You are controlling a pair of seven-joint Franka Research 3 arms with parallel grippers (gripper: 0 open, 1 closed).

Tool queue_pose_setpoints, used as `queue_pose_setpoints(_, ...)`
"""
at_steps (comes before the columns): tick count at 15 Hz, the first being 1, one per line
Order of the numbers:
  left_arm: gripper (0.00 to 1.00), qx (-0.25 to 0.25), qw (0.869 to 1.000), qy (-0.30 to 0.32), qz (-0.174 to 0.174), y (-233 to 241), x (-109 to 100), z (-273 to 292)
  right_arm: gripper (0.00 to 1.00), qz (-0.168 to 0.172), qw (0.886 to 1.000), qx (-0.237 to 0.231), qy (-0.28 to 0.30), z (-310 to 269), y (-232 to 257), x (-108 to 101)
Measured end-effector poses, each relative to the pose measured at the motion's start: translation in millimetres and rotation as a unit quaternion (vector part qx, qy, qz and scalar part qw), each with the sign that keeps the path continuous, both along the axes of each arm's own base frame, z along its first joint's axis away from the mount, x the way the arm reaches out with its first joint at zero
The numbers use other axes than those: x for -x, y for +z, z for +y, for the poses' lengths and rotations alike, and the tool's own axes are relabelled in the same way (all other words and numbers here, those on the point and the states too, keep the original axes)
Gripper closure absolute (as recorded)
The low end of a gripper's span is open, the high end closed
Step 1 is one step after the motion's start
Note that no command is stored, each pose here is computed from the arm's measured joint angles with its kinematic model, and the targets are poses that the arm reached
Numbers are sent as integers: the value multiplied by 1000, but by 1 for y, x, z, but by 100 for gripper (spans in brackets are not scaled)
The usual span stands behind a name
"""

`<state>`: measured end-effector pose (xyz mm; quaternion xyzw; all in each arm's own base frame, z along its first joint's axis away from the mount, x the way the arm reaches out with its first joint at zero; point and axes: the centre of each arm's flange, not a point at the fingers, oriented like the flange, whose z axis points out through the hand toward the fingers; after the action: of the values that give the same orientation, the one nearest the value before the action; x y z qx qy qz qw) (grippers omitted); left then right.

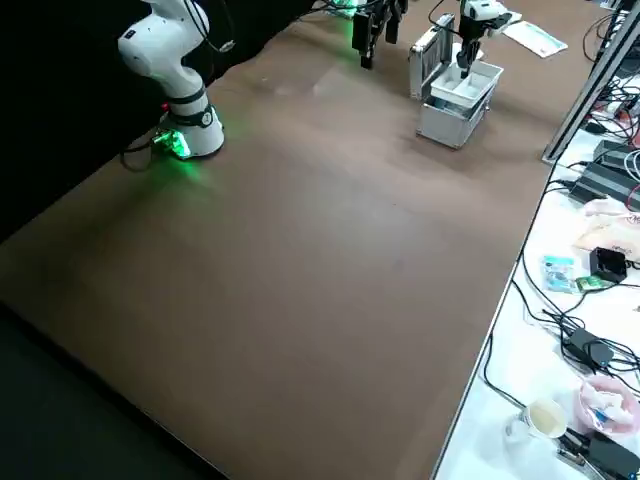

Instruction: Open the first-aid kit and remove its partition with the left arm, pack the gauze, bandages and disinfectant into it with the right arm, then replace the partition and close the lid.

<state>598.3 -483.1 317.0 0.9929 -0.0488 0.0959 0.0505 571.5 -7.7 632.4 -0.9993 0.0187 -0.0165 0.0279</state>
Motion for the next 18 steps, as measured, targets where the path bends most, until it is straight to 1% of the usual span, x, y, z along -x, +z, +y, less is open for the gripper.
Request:
queue_pose_setpoints(5, 96, -1, 1000, -1, 1, -1, 1, -1, 1, -1, 1000, 0, -5, -5, 0, 0)
queue_pose_setpoints(10, 96, -11, 1000, 1, 14, -9, 12, -10, 1, -2, 1000, 0, -5, -5, -1, -1)
queue_pose_setpoints(18, 96, -11, 1000, 4, 15, -12, 11, -10, 1, -3, 1000, 0, -1, -1, -1, -1)
